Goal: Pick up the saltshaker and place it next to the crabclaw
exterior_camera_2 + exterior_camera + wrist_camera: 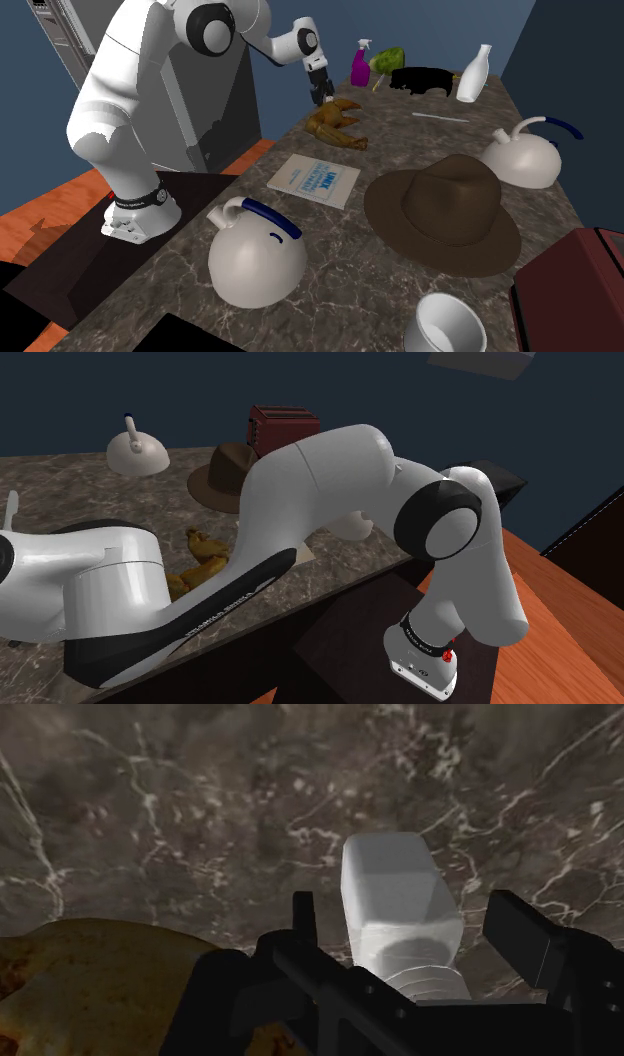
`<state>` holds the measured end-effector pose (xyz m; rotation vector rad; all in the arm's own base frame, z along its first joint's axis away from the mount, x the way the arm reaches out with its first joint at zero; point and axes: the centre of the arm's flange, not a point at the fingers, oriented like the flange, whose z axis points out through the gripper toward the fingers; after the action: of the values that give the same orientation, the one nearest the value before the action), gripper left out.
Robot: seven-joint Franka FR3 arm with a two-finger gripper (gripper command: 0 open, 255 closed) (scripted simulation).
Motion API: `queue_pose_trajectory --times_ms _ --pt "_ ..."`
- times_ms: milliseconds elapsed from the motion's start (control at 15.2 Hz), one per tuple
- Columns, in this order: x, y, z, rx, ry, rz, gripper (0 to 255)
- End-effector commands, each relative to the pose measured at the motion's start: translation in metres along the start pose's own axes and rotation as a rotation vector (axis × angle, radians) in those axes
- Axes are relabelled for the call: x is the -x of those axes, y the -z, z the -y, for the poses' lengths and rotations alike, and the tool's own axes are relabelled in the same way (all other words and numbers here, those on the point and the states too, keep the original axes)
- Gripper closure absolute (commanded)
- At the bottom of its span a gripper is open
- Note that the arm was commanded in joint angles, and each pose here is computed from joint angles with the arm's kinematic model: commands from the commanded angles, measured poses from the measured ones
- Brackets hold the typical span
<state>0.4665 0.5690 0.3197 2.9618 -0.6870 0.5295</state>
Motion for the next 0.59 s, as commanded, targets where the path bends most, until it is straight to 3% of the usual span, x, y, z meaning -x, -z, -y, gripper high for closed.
queue_pose_trajectory --times_ms 0,198,462,528 --pt "0.000 0.000 0.000 0.000 0.000 0.000 0" --pt "0.000 0.000 0.000 0.000 0.000 0.000 0" --pt "0.000 0.050 0.000 0.000 0.000 0.000 0" --pt "0.000 0.050 0.000 0.000 0.000 0.000 0"
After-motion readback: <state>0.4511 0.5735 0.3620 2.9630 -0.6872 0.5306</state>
